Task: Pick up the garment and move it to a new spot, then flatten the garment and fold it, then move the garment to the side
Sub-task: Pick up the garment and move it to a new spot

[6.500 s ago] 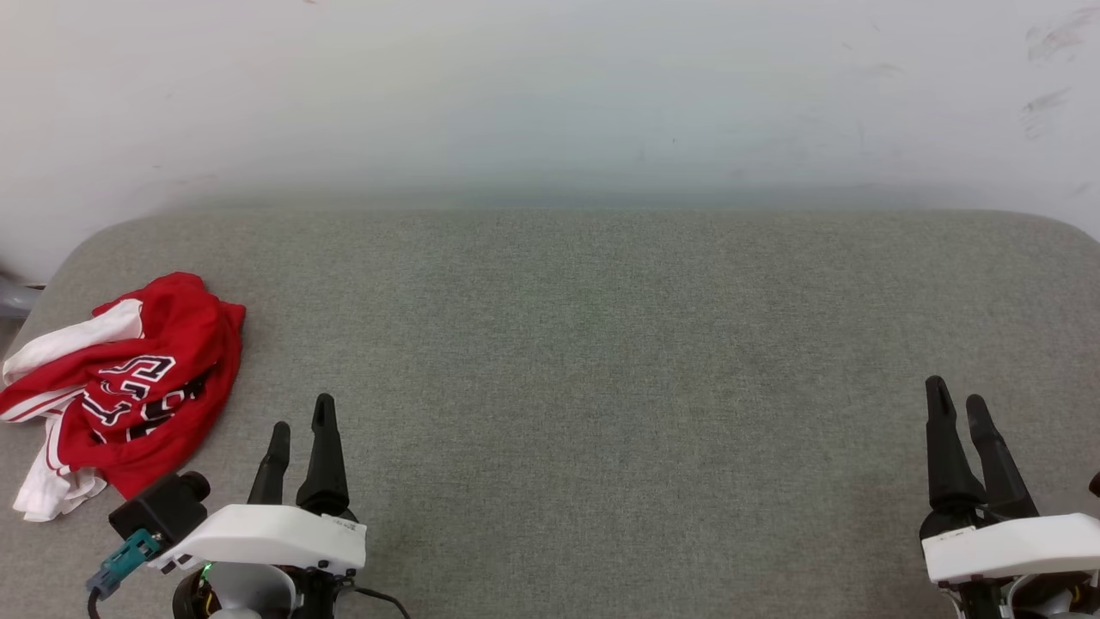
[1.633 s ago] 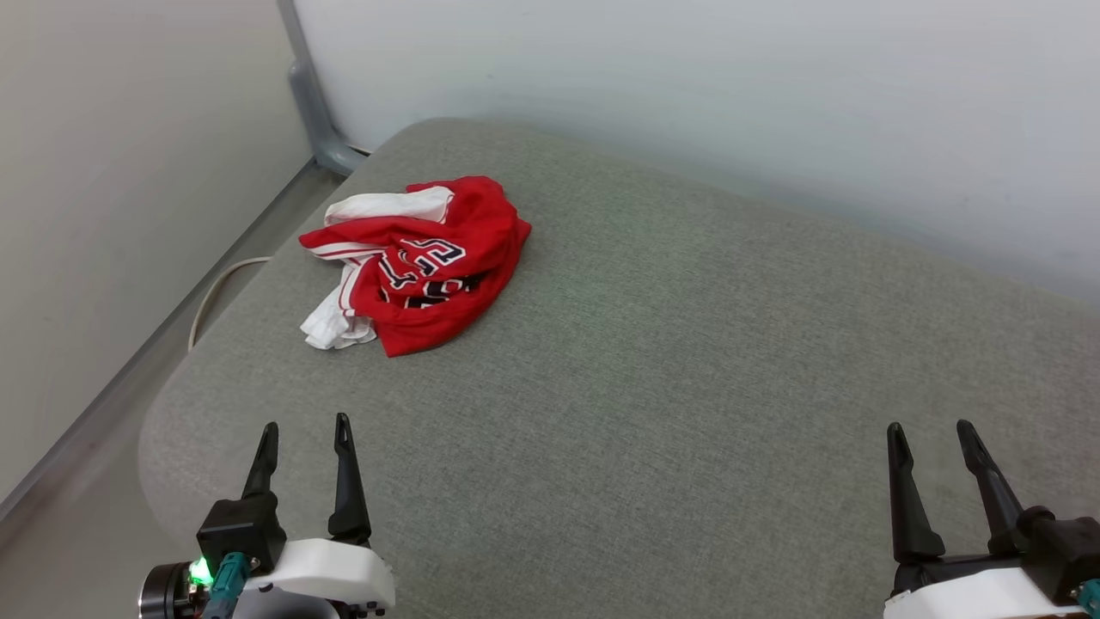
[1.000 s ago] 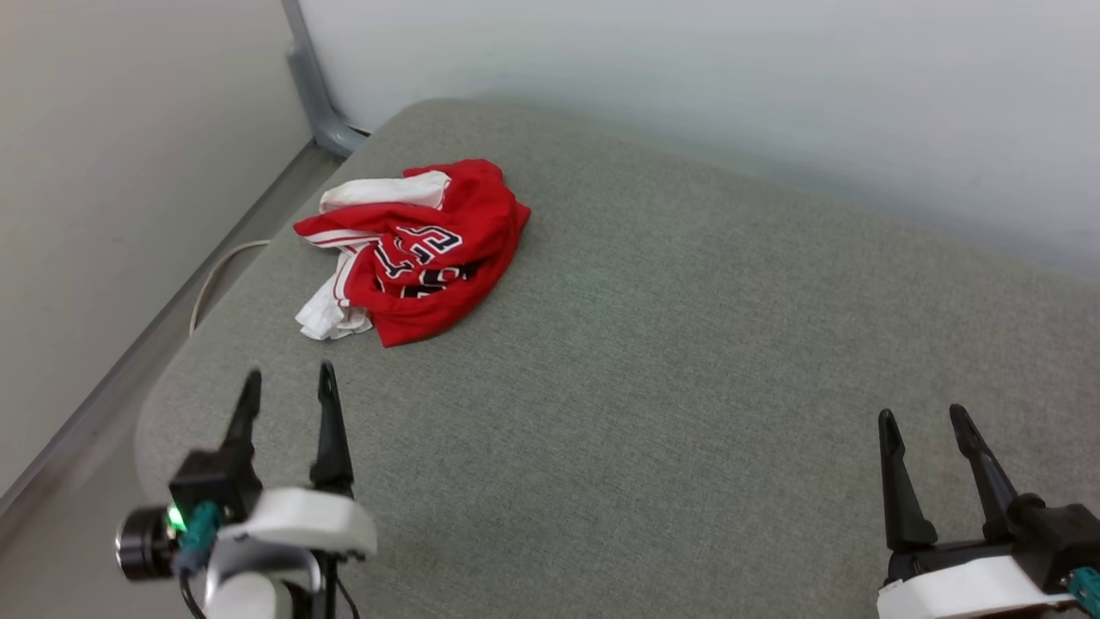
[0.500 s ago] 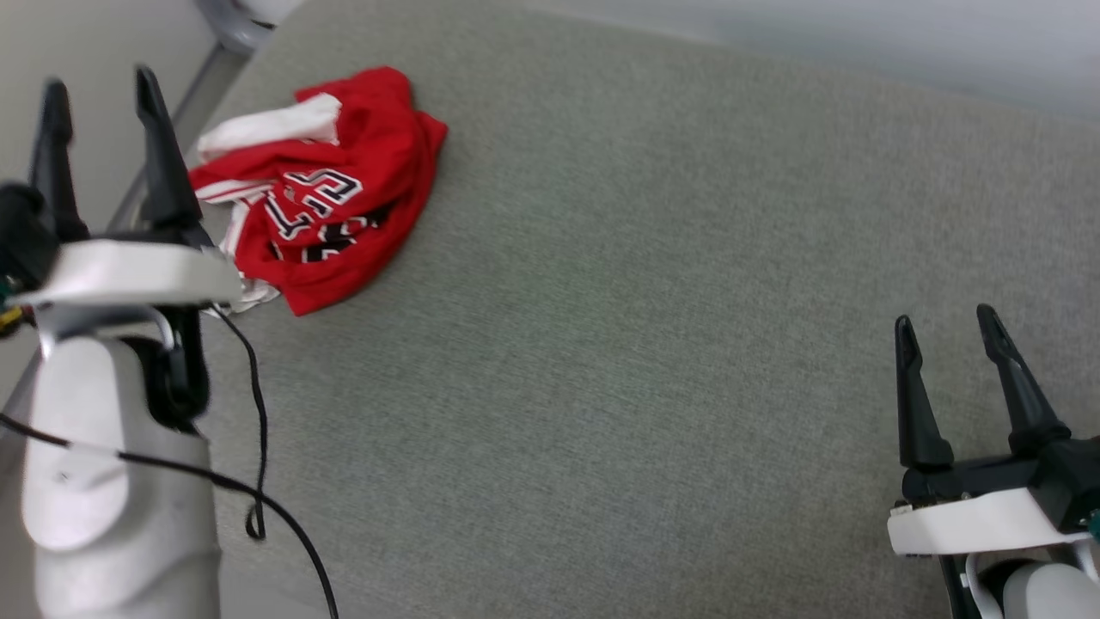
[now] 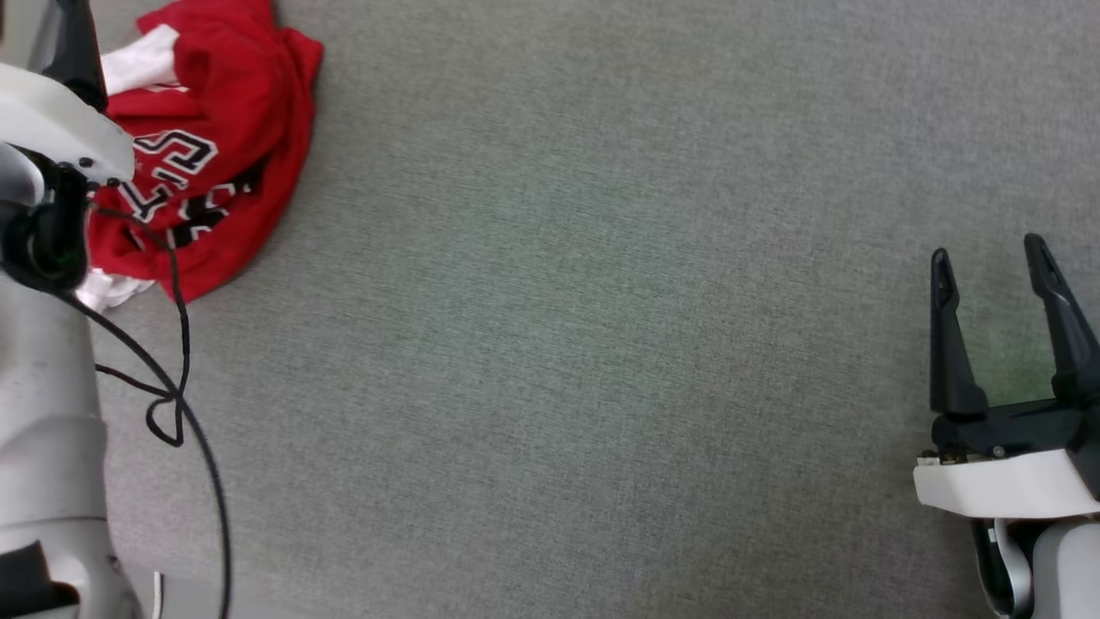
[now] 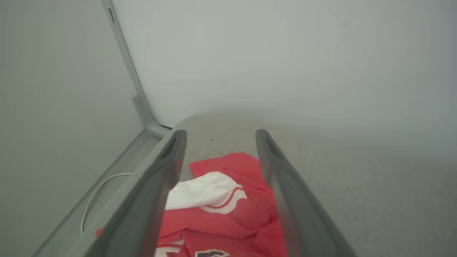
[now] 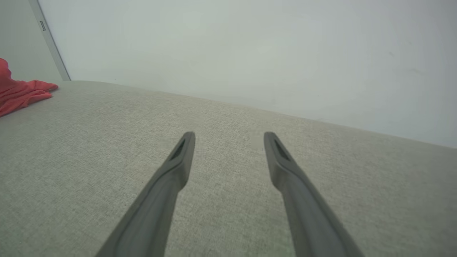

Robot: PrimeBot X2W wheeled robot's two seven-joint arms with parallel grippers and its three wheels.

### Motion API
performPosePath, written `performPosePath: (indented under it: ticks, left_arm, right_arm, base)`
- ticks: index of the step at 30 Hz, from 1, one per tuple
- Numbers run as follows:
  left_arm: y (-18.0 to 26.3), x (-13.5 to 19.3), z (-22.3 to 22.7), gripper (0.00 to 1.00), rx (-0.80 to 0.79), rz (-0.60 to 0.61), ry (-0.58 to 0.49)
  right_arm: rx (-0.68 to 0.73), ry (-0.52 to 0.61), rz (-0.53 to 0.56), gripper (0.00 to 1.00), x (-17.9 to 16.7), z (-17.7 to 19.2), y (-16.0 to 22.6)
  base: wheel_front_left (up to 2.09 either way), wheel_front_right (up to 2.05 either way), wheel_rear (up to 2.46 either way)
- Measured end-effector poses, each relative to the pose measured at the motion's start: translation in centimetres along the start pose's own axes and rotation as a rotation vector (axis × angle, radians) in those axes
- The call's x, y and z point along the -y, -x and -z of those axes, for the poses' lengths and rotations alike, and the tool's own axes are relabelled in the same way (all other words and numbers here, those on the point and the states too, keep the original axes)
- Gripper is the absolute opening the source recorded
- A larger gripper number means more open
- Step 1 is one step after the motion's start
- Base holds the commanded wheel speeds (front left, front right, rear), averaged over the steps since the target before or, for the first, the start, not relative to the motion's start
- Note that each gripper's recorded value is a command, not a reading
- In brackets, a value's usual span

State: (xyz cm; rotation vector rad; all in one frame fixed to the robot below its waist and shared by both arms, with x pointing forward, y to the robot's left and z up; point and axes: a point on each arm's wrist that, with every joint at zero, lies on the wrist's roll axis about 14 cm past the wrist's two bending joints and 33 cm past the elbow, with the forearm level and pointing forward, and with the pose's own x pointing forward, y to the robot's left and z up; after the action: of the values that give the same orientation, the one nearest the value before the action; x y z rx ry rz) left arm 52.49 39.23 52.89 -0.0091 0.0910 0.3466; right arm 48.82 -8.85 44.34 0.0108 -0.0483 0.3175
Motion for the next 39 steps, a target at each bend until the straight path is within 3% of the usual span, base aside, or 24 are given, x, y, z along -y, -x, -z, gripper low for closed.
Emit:
performPosePath:
  ticks: [5, 18, 29, 30, 31, 39]
  left_arm:
    - [-0.4, 0.6, 5.4, 1.0, -0.315, 0.042, 0.026]
    - [3.8, 0.7, 15.1, 1.0, -0.909, 0.102, 0.068]
    - [4.6, 1.2, 18.4, 1.0, -1.028, 0.105, 0.089]
    - [4.6, 1.3, 18.3, 0.43, -1.026, 0.11, 0.083]
    - [4.5, 1.6, 17.9, 0.0, -0.996, 0.125, 0.067]
    - [3.3, 1.8, 12.7, 0.0, -0.811, 0.181, -0.042]
  right_arm:
    - [-0.013, 0.011, 0.024, 1.0, 1.1, 0.7, 0.1]
    - [-0.039, 0.033, 0.039, 1.0, 2.3, 2.0, 0.1]
    - [-0.056, 0.04, 0.046, 1.0, 2.8, 2.8, 0.2]
    - [-0.056, 0.04, 0.048, 1.0, 2.9, 2.8, 0.2]
    - [-0.051, 0.038, 0.05, 1.0, 2.9, 2.5, 0.2]
    - [-0.009, 0.017, 0.041, 1.0, 1.8, 0.2, 0.4]
  base:
    - [0.0, 0.0, 0.0]
    - [0.0, 0.0, 0.0]
    - [0.0, 0.0, 0.0]
    - [0.0, 0.0, 0.0]
    - [0.0, 0.0, 0.0]
    - [0.0, 0.0, 0.0]
